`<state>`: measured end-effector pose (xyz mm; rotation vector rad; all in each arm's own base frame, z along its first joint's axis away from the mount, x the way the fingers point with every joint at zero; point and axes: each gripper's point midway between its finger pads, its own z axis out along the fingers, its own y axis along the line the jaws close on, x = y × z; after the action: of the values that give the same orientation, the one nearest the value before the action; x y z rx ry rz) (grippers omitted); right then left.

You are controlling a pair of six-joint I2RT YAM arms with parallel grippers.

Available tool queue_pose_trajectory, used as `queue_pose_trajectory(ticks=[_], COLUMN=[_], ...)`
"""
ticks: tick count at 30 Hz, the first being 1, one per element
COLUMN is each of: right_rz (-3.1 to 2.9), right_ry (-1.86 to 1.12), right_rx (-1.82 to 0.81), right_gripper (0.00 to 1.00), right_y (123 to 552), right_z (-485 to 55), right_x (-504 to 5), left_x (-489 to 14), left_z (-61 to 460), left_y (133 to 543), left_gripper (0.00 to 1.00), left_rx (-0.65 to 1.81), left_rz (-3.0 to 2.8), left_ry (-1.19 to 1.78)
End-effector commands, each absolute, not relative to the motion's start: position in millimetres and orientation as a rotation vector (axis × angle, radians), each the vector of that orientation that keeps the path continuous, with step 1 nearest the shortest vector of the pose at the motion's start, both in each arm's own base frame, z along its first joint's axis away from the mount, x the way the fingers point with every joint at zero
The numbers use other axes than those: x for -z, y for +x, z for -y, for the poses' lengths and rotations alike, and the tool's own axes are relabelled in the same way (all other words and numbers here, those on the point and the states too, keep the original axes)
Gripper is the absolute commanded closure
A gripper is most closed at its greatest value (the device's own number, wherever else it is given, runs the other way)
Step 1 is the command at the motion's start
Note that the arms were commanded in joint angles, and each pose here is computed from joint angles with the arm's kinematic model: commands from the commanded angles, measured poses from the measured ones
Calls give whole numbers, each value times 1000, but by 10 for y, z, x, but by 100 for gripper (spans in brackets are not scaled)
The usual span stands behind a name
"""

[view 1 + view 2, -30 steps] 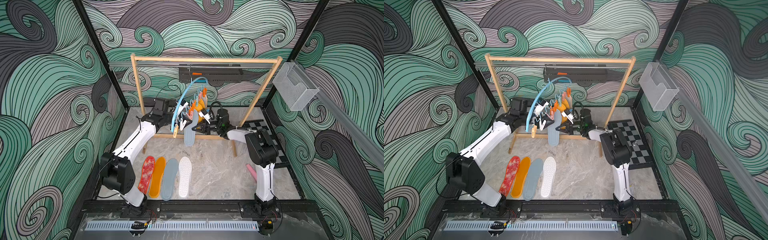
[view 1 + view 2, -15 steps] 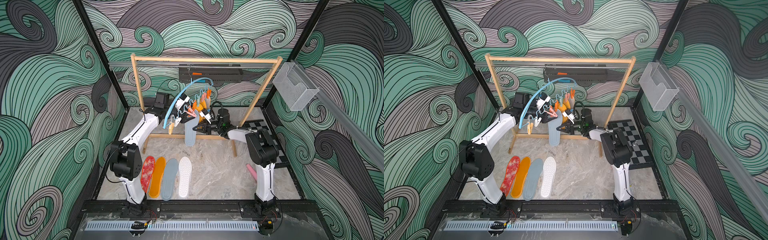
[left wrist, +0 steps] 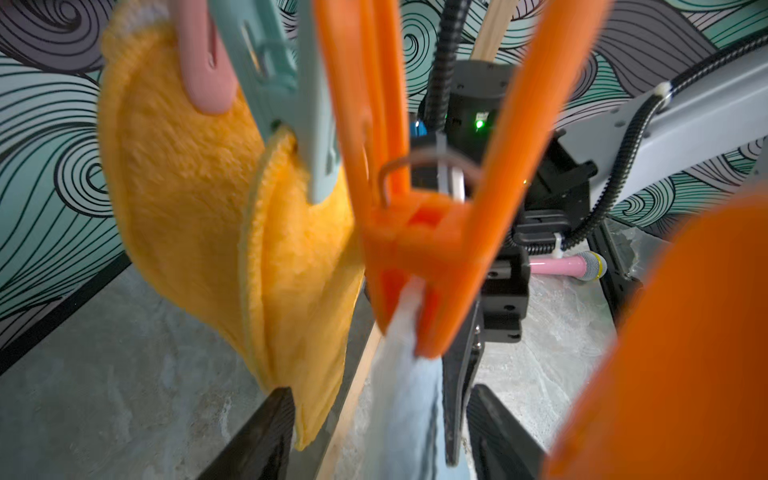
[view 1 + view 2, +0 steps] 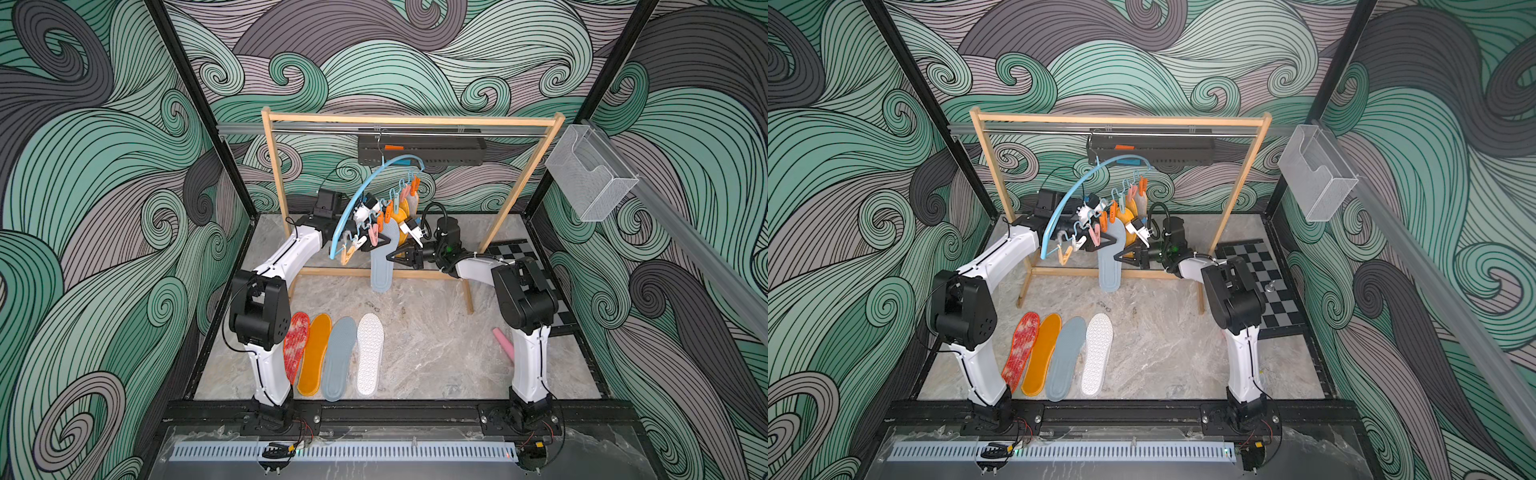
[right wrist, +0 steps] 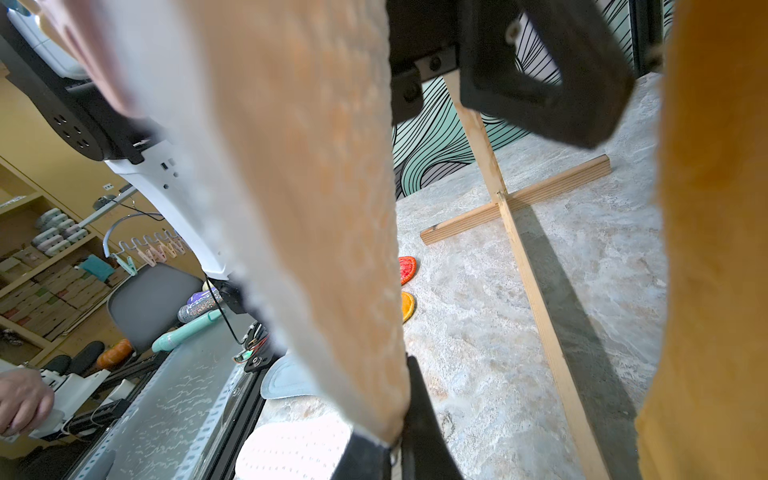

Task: Take the shoe insoles off the hanger
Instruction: Remove the insole from the hanger, then open the clamp at the hanger.

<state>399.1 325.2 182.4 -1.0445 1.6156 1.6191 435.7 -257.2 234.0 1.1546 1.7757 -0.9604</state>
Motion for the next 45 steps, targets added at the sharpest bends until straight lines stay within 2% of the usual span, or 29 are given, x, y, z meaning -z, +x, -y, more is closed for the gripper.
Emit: queue_pose_trajectory(ticks=[1,10,18,26,45], right_rz=[-1570,-1574,-1580,-1581,-1581], right_ry=[-1080,-1077,-1075,-1077,-1098], right_rx=[-1618,-1622,-1628,-1633,-1670], right_gripper=[100,100,100,100,100], right_y=[3980,3994,3997,3998,3960], right_z=[-3227,-3233,-3235,-3237,-3258], right_x=[-1927,-1907,-1899,-1889,-1855], left_x=[-2201,-2203,-2741,-3071,-3224], left_z=[2502,2407,2565,2653,2831], left_y=[4354,4483,4640,4586,4587], left_gripper=[33,34,35,35,35], left_rx=[961,988,1115,1169,1227], left_rz=[-1764,-1748,-1588,-1513,-1463], left_ry=[1184,1144,1086,1141,1186])
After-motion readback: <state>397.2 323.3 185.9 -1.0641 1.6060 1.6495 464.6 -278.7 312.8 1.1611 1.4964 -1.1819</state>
